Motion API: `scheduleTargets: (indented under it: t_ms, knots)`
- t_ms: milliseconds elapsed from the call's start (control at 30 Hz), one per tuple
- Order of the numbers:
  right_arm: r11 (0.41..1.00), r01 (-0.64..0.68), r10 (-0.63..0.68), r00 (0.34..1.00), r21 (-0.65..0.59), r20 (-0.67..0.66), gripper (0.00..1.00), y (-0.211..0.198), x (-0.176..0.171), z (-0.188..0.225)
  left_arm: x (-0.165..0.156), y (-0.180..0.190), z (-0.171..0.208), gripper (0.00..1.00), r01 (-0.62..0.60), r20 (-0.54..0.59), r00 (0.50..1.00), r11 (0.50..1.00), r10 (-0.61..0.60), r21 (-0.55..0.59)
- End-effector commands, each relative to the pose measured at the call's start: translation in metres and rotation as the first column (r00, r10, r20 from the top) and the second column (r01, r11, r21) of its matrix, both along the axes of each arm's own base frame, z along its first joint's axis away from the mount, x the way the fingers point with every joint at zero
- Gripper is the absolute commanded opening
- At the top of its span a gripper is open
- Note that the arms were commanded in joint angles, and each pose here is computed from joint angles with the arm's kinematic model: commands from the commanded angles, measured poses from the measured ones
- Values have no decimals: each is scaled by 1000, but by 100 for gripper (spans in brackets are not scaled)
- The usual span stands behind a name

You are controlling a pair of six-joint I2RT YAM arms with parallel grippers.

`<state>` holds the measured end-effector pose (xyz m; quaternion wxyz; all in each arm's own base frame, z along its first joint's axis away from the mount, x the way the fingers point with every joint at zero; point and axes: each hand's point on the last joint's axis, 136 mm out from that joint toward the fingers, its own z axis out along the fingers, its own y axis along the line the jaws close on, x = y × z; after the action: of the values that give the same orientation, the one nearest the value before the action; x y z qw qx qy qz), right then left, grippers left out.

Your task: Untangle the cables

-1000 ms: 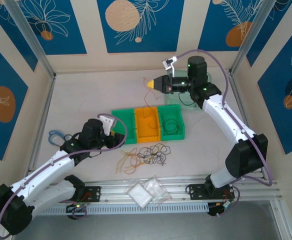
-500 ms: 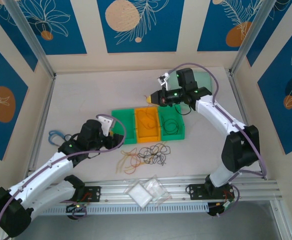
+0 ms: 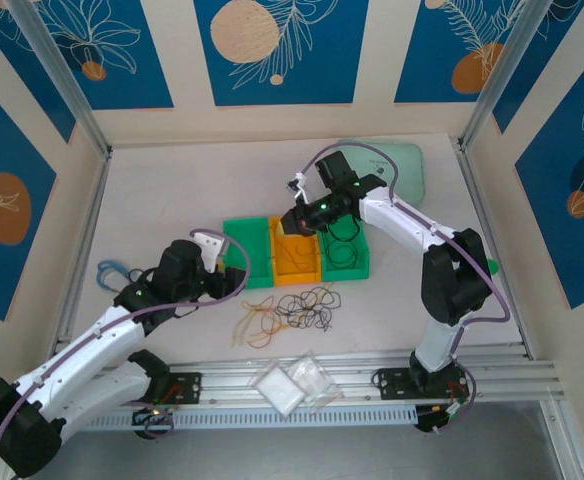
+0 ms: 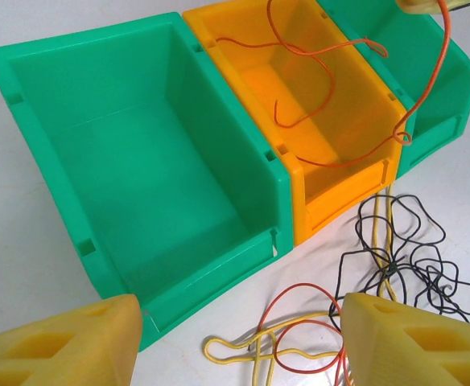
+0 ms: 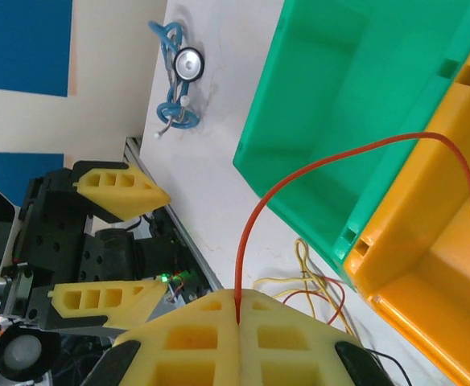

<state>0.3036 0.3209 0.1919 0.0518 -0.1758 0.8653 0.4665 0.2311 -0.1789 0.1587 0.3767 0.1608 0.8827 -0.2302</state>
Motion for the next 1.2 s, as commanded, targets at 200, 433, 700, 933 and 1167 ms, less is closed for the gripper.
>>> scheduleTargets:
  t_ms: [200,433,700,933,1167]
  knots:
    - [999,-41,36,992,35,120,0,10,-4,40,2,3,5,66,-6,27,1000,1000,5,11]
    - [1000,6,-8,998,31,66,0,3,7,23,1,2,3,66,-3,22,1000,1000,3,12]
    - [982,93,-84,994,-163,65,0,-19,26,-24,-1,5,2,66,-8,21,1000,1000,7,22]
    - [917,123,-80,989,-379,128,0,-36,30,-58,0,5,2,65,-8,20,1000,1000,8,25]
    - [895,101,-48,990,-435,131,0,-31,33,-78,1,3,4,65,-3,18,1000,1000,3,21]
